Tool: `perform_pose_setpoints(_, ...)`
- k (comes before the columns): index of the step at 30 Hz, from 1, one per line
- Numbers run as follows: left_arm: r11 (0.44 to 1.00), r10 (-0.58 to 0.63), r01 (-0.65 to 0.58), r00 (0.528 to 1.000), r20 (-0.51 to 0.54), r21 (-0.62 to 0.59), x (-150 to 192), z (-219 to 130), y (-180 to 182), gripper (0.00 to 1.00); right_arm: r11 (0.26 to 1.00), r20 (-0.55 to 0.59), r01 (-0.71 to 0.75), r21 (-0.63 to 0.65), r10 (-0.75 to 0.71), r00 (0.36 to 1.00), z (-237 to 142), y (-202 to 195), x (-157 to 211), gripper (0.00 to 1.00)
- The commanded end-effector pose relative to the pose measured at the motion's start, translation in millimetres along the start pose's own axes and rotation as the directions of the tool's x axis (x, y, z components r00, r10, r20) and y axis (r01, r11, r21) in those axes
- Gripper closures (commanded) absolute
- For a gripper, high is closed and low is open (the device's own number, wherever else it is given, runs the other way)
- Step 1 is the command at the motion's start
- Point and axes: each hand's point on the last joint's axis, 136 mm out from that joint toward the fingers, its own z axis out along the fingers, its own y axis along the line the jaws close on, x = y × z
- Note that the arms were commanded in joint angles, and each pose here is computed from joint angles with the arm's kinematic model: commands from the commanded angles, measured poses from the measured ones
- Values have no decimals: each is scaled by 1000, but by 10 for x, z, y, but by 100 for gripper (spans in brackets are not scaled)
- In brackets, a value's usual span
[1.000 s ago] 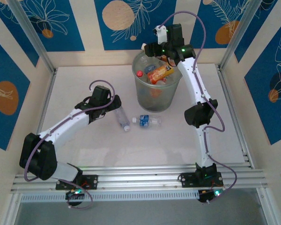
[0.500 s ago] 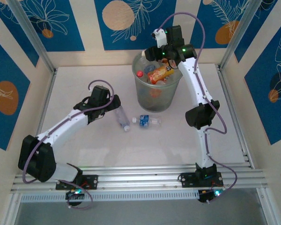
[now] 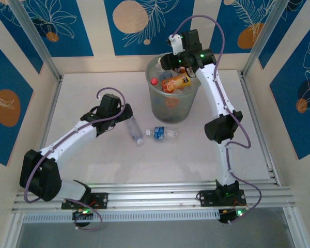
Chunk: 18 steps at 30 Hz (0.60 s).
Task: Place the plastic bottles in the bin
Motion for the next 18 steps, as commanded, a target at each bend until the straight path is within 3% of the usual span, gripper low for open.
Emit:
perform_pose_setpoints(1, 1000, 13, -13, 1000, 26, 15, -146, -59, -54, 2, 999, 10, 34, 25, -34, 999, -123, 77, -66, 21)
perform_pose_setpoints(10, 1000, -10, 10, 1000, -24, 6, -7, 27, -27, 1, 995, 194, 33, 90, -50, 980, -560, 123, -589, 1)
perform_pose_setpoints(18, 1000, -23, 24, 996, -88, 2, 250, 165, -60, 1, 986, 190, -66, 154, 36, 981, -1131, 121, -487, 1)
